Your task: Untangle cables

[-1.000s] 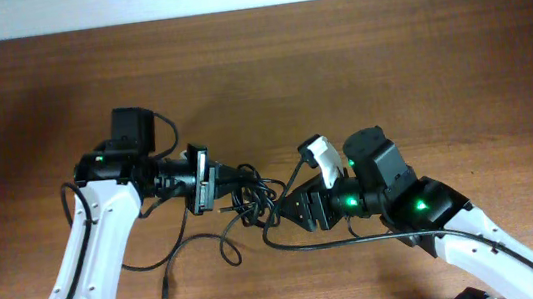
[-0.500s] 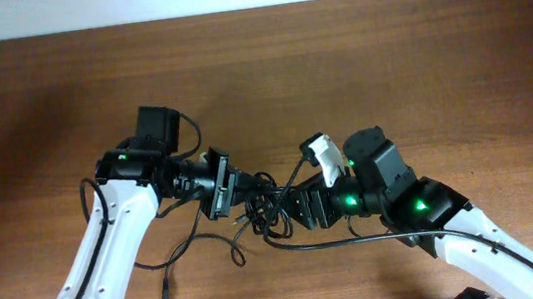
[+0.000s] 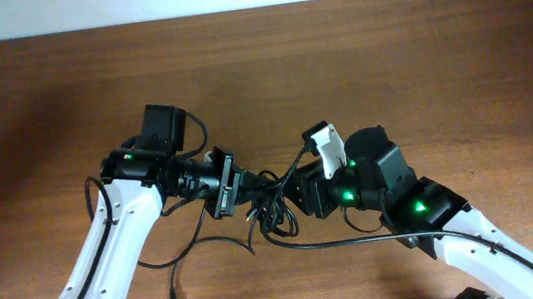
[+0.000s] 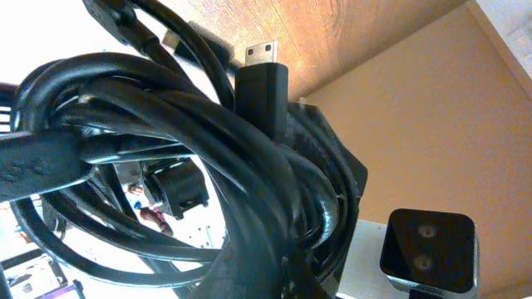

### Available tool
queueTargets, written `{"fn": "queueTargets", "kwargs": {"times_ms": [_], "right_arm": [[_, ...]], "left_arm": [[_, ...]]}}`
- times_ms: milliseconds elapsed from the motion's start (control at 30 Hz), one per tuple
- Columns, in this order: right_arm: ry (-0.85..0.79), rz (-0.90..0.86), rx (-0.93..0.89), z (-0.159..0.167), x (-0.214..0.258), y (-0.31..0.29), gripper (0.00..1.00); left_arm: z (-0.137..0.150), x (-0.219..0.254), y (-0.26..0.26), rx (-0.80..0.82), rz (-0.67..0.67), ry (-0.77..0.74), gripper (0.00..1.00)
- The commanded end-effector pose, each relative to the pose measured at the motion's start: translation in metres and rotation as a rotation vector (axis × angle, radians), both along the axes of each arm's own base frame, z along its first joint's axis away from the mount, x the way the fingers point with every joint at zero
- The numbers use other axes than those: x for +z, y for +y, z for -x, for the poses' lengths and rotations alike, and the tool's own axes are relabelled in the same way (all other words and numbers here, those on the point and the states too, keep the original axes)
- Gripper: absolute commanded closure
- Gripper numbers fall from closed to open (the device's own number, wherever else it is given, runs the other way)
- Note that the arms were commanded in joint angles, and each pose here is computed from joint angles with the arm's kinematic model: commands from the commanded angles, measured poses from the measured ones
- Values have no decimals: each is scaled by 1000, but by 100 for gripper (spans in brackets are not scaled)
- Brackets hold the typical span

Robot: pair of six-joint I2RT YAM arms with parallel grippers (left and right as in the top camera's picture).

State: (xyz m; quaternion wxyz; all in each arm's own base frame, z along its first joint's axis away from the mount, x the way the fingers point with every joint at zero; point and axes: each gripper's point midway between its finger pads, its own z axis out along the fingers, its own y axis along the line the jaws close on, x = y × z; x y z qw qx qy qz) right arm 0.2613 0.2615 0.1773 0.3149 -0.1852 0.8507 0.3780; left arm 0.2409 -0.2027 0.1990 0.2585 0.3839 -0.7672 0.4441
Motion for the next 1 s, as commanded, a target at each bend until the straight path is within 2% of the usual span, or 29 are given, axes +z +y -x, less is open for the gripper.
{"fn": "queueTargets", "kwargs": {"times_ms": [0, 167, 333, 400, 533, 700, 833, 967], "right_arm": [[-85, -7, -106, -25, 17, -7, 47], [-132, 29, -200, -41, 19, -18, 38], [-144, 103, -306, -52, 11, -38, 37], [-95, 165, -355, -54, -5, -57, 37], [69, 249, -510, -57, -35, -114, 37], [216, 337, -625, -46, -61, -165, 37], [256, 386, -671, -42, -69, -191, 37], [296, 395, -724, -39, -73, -210, 37]], "left_arm": [[17, 12, -13, -62, 47, 3, 100], [35, 11, -29, -139, 40, 3, 100], [37, 18, -32, -153, 80, 6, 100], [41, 27, -35, -176, 142, 2, 100], [41, 28, -35, -176, 147, 2, 100], [29, 27, -24, -126, 143, -2, 100], [13, 27, -8, -77, 143, -64, 100], [-2, 11, 9, -45, 44, -151, 100]]}}
